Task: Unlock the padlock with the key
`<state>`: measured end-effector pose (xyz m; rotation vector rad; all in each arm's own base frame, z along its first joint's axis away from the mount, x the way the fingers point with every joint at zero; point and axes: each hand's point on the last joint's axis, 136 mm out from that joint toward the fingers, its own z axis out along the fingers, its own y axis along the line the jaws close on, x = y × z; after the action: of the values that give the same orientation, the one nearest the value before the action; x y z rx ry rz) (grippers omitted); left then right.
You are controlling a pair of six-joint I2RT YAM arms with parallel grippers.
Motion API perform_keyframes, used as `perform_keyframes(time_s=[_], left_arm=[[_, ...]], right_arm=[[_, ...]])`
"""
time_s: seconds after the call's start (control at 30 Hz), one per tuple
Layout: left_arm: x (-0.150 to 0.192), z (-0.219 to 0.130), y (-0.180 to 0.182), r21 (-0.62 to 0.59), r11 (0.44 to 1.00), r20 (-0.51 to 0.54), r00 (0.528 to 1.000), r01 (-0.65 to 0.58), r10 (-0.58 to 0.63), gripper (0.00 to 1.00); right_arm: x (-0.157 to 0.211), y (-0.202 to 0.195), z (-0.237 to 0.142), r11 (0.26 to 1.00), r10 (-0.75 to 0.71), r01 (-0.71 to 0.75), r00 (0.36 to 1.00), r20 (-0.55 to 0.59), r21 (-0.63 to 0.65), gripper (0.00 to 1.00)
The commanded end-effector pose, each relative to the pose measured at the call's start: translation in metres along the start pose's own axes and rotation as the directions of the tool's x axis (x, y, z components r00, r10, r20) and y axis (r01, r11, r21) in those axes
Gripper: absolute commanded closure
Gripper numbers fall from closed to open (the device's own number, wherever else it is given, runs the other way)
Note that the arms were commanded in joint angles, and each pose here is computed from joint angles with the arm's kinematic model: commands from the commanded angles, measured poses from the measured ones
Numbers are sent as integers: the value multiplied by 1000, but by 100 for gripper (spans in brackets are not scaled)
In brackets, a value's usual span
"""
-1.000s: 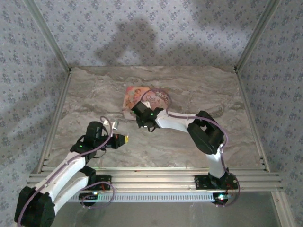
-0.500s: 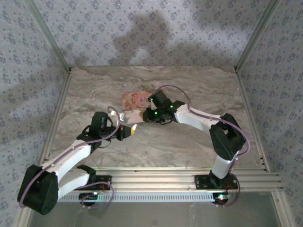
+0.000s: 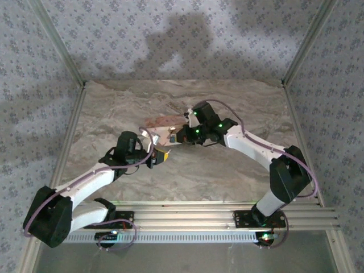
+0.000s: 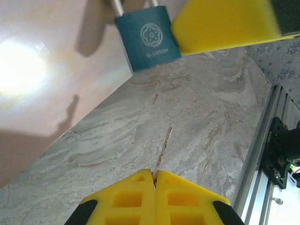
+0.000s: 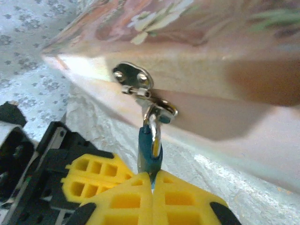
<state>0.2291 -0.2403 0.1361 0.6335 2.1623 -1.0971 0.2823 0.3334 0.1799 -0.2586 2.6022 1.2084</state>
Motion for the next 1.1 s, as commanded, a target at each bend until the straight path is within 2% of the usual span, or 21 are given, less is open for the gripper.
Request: perform_keyframes(time_s=[0.0, 0.17, 0.23, 0.33, 0.47, 0.53, 0.63, 0.73, 0.83, 1.07], left_arm=[[-22, 0, -12, 42, 995, 64, 994, -92, 89, 100], [-19, 3, -2, 34, 997, 65, 996, -70, 68, 100], [-17, 2, 2, 22, 999, 56, 997, -46, 45, 100], [-12, -7, 14, -59, 998, 59, 998, -2, 5, 100], [-4, -28, 30, -177, 981, 89, 994, 78, -63, 100], [0, -39, 36, -237, 966, 101, 992, 103, -81, 100], [8, -53, 46, -316, 936, 124, 985, 154, -120, 100], [14, -59, 54, -356, 910, 155, 974, 212, -166, 100], [19, -60, 59, -365, 896, 172, 964, 252, -201, 100], [26, -62, 60, -370, 892, 164, 963, 259, -212, 100]], right_arm=[[1, 16, -10, 997, -7, 5, 1000, -21, -76, 100], [-3, 9, -7, 999, 7, -7, 1000, -2, -46, 100], [5, -8, 1, 1000, 20, -20, 1000, -5, 8, 100], [8, -21, 4, 991, -35, 31, 999, 32, 132, 100], [21, -28, 11, 935, -163, 125, 982, 91, 331, 100], [28, -30, 16, 902, -199, 127, 970, 137, 414, 93], [42, -34, 30, 839, -263, 137, 950, 171, 527, 70], [54, -49, 47, 776, -231, 63, 954, 189, 628, 50], [53, -53, 67, 746, -216, 24, 954, 208, 666, 45], [39, -65, 101, 709, -238, 10, 945, 225, 705, 46]])
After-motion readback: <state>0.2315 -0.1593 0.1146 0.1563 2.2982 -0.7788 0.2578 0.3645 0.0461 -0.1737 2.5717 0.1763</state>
